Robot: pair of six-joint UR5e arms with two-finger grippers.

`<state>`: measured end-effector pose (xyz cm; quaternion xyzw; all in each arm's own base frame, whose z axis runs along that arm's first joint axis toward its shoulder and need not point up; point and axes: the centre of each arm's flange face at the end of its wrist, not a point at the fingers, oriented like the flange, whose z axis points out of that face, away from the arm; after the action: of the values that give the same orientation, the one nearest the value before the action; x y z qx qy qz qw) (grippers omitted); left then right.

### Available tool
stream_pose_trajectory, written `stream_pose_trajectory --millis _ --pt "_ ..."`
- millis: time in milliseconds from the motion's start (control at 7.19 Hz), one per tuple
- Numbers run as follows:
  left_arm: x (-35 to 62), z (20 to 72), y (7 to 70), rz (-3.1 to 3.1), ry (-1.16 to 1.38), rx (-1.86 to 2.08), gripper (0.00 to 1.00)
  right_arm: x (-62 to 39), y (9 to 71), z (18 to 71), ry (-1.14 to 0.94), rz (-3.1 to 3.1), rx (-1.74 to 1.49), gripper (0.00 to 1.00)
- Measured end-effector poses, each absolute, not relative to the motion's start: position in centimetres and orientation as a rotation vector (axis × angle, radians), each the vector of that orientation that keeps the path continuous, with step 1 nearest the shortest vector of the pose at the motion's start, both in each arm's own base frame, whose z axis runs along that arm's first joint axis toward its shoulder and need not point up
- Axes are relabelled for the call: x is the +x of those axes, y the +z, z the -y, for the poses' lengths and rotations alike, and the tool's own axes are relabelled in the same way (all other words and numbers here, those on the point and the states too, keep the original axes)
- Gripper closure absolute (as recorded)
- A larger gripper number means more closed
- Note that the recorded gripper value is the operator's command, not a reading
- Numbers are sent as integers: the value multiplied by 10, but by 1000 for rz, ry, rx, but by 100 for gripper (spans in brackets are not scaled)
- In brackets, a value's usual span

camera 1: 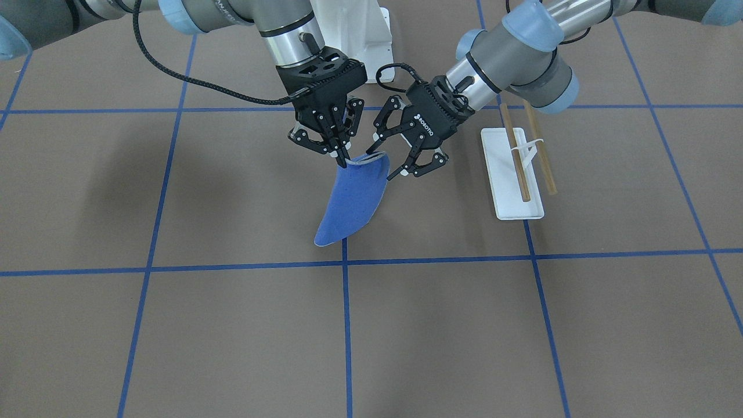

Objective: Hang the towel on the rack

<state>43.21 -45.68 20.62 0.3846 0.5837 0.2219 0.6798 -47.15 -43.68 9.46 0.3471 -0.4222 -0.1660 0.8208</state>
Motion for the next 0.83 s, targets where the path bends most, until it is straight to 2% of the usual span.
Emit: stream_pose_trajectory --millis 139,417,556,695,834 --pt "432 457 207 -1310 499 864 99 -472 95 437 -353 898 738 100" --pt "432 456 211 -1308 499 861 100 -472 96 438 -353 897 737 100" --pt "432 456 212 -1307 498 859 100 -472 97 438 -353 897 737 78" --pt "431 456 213 -1308 493 854 100 -472 97 437 -353 899 735 8" --pt "431 456 212 -1313 485 848 100 -472 96 437 -329 913 721 0"
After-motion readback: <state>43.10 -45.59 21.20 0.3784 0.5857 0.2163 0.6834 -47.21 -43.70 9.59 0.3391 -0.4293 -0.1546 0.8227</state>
